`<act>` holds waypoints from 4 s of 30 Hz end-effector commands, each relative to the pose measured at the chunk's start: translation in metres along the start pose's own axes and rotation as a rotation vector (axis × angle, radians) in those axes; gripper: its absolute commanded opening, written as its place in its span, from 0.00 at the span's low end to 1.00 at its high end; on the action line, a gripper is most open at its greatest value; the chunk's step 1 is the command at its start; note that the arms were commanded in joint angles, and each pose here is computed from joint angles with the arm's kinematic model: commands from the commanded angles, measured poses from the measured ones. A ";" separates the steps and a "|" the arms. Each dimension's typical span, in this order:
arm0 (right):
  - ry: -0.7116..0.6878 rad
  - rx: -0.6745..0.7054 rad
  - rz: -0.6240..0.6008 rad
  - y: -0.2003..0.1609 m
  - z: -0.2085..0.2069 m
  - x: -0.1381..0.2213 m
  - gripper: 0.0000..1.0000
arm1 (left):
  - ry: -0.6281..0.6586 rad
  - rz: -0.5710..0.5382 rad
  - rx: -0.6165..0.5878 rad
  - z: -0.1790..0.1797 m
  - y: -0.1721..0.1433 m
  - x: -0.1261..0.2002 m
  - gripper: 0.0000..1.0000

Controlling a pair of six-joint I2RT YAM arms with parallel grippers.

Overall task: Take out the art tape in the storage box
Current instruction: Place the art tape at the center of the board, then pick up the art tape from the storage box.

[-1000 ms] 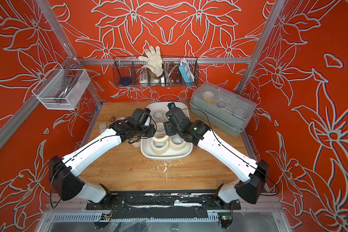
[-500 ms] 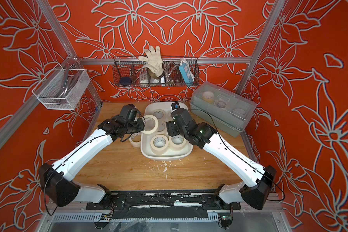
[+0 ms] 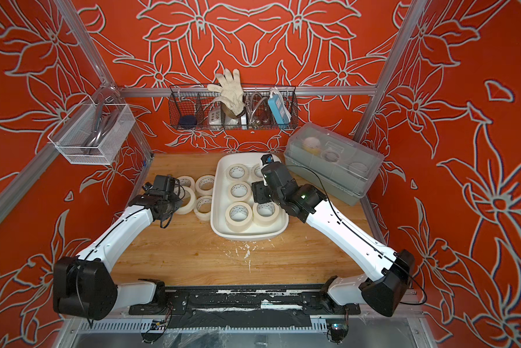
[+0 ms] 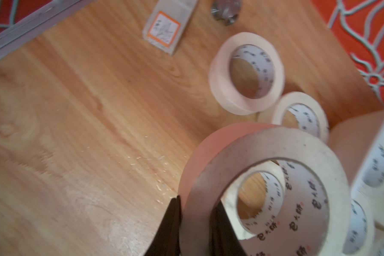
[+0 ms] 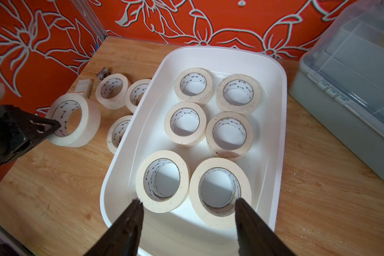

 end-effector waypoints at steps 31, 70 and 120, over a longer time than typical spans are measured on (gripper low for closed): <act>0.034 -0.110 0.045 -0.014 -0.025 -0.005 0.69 | 0.078 0.117 0.226 0.030 -0.026 -0.084 0.02; -0.039 -0.098 0.104 -0.039 -0.054 0.001 0.77 | -0.237 -0.036 -0.230 -0.073 0.005 0.067 0.98; -0.278 -0.200 0.488 -0.152 -0.098 -0.131 0.38 | -0.704 0.222 -0.623 -0.157 -0.142 0.146 0.90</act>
Point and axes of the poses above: each gripper's point midway between its finger pads, its own x axis back along the fingers, its own z axis along the line the jaws close on, y = z × x, the point moved 1 cm from there along x, back along the fingers
